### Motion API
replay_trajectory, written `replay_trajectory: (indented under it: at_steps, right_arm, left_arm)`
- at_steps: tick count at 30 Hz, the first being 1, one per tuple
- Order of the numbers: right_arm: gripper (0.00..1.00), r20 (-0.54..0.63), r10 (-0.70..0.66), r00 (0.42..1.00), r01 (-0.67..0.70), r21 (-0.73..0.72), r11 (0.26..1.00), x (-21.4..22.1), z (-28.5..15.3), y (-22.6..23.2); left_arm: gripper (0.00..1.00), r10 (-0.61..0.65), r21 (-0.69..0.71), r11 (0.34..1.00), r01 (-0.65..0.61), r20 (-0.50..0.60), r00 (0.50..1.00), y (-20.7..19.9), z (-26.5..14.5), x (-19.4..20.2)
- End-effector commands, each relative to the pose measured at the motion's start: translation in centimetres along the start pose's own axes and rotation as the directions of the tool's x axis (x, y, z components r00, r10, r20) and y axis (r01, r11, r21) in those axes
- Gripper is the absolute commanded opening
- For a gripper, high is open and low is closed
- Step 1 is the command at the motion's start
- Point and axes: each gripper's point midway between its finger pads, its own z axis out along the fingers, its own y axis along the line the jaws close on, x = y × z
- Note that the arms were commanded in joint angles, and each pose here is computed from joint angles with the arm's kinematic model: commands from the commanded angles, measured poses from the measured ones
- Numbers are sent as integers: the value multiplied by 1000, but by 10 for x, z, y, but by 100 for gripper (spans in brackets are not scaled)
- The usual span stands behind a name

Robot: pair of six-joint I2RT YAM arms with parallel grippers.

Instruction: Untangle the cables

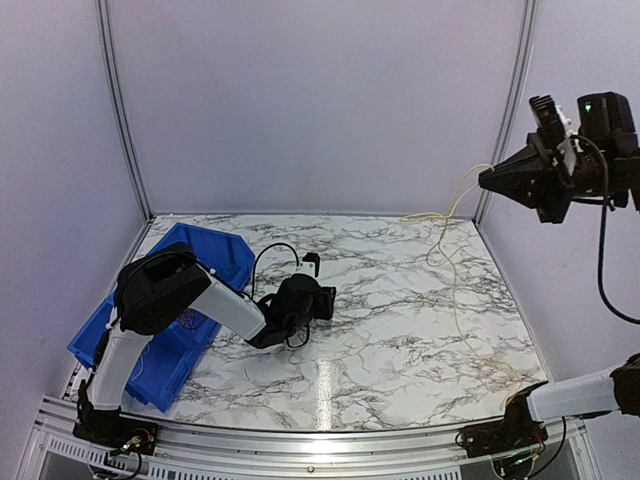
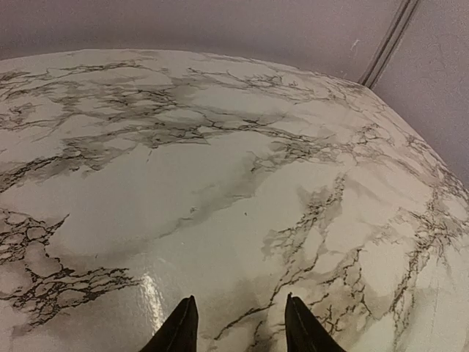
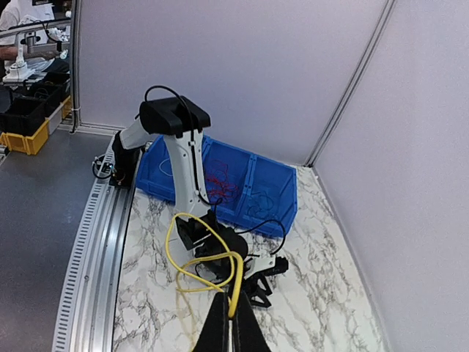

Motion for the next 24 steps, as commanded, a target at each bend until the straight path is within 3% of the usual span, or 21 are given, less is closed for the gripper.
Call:
replay_trajectory:
  at_steps: [1,7,13,19,24]
  right_arm:
    - [0,-38,84,996,-83,27,996,46,16,-12]
    - [4,-109,169,980,-161,81,984,115,36,-19]
    - [4,-213,239,947,-226,81,971,172,62,-25]
    - [2,-301,244,922,-255,1,967,197,102,-10]
    - [2,-308,239,921,-272,-65,960,192,119,-5]
  left_arm:
    - [44,21,127,992,-27,47,999,-38,-34,-47]
    - [48,39,219,972,-79,183,982,-64,-105,-105]
    - [50,57,268,954,-132,271,961,-69,-171,-136]
    - [51,91,494,828,-265,348,933,-121,-230,-162]
    - [54,122,646,705,-291,294,948,-159,-237,-149]
